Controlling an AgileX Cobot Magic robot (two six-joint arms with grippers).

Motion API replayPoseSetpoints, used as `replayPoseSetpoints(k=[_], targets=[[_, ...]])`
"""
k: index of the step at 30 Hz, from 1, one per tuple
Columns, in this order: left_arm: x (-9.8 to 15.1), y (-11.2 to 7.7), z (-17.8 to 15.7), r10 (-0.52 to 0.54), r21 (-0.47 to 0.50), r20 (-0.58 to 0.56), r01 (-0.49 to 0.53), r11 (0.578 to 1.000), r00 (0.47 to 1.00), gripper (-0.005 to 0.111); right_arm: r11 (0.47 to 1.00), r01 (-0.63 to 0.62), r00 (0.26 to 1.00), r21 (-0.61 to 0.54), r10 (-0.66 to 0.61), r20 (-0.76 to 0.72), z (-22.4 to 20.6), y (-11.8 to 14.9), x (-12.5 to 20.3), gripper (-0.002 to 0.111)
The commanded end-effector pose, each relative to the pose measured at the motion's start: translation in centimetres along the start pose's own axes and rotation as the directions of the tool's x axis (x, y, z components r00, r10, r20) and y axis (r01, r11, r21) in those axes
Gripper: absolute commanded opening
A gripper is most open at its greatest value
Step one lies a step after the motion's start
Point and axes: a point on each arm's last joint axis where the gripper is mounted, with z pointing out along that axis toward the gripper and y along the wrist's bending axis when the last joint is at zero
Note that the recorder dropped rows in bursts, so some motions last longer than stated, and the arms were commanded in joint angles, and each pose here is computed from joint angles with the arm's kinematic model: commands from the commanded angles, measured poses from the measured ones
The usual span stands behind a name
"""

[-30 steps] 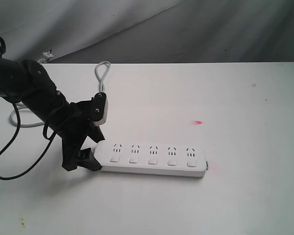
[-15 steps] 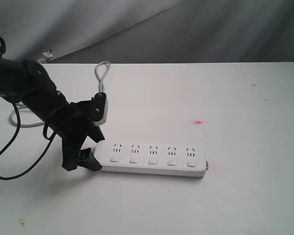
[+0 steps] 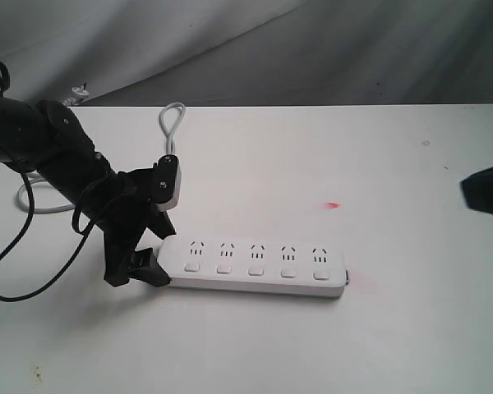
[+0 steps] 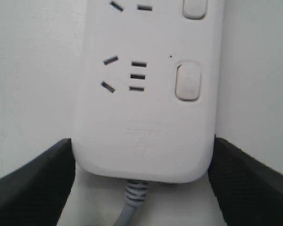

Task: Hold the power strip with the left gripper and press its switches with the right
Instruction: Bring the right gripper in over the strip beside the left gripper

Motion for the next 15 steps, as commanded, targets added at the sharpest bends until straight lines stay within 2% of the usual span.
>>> replayPoseSetpoints(k=[1, 8, 12, 15], targets=[[-0.2, 0.0, 0.0, -0.016, 0.000, 0.015, 0.016, 1.000, 1.000, 0.069, 0.986, 0.113, 0.993, -0.123, -0.117, -0.027, 2.7, 0.7, -2.1, 0.000], [-0.2, 0.0, 0.0, -0.016, 0.000, 0.015, 0.016, 1.000, 1.000, 0.069, 0.903, 0.330, 0.938, -0.275, -0.346, -0.011, 7.6, 0.3, -7.6, 0.000], [-0.2, 0.0, 0.0, -0.016, 0.000, 0.015, 0.016, 1.000, 1.000, 0.069, 0.837, 0.342, 0.936, -0.428, -0.344, 0.076, 10.6, 1.0, -8.9, 0.000], [-0.2, 0.0, 0.0, -0.016, 0.000, 0.015, 0.016, 1.000, 1.000, 0.069, 0.790, 0.374, 0.922, -0.485, -0.375, 0.101, 13.2, 1.4, -8.8, 0.000]])
